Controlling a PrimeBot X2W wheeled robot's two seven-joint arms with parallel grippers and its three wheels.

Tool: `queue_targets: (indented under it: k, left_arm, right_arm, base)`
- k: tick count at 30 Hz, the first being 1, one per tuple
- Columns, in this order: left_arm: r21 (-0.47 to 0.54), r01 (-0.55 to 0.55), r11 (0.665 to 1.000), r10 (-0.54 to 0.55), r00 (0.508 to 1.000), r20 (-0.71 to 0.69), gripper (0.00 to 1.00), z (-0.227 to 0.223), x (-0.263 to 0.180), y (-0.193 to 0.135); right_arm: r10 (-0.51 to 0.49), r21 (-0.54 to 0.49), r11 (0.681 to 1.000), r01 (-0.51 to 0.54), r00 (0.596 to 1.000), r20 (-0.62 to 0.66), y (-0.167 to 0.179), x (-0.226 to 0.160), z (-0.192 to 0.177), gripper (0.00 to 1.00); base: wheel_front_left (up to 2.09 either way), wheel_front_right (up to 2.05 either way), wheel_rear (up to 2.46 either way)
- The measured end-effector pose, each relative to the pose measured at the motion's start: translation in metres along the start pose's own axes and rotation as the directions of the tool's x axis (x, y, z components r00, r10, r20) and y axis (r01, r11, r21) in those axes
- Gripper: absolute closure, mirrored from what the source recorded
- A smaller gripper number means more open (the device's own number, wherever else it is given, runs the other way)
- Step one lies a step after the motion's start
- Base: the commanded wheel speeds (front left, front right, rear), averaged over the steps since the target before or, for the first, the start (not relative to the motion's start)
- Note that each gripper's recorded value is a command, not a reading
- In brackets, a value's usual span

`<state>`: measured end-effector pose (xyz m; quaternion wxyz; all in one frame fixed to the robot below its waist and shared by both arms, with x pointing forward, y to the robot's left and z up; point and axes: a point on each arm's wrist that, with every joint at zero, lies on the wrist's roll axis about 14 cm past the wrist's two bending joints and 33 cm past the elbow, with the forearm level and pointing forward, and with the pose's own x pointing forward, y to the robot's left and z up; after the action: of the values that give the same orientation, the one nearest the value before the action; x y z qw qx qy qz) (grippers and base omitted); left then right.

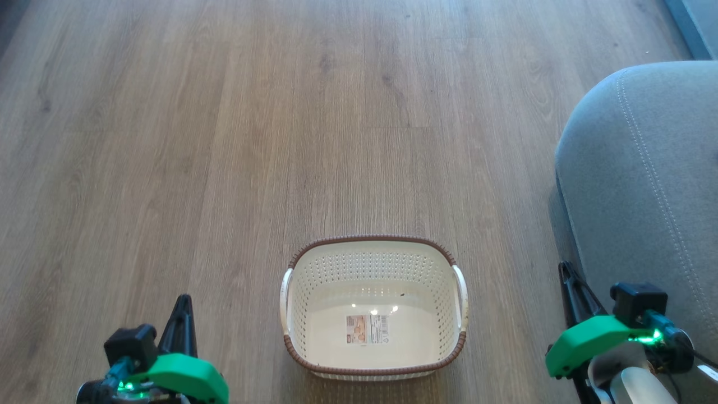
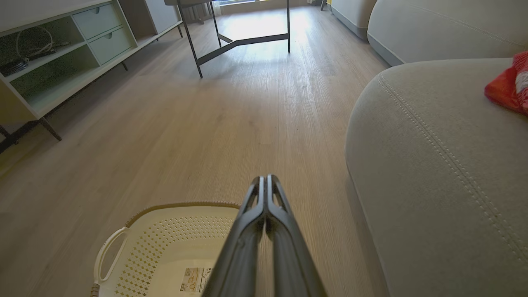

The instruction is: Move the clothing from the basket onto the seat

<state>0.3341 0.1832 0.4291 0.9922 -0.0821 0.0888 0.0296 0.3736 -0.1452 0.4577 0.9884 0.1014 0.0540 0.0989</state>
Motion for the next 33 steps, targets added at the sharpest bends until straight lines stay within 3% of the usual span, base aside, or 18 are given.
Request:
queue_targets:
  k: [15,33]
  left_arm:
    - [-0.183,-0.024,0.983,0.020,0.999,-0.026,1.00,-0.001,0.002,0.003]
    - [-0.370,-0.047,0.928,0.031,0.998,-0.048,1.00,0.002,0.007,0.006]
  right_arm:
    - [-0.063,0.177,0.982,0.062,0.998,0.000,-0.011,-0.001,0.003,1.00]
    - [-0.119,0.360,0.926,0.112,0.993,-0.003,-0.022,-0.002,0.006,1.00]
  base:
    - [0.00,0.00,0.00]
    - [0.00,0.00,0.00]
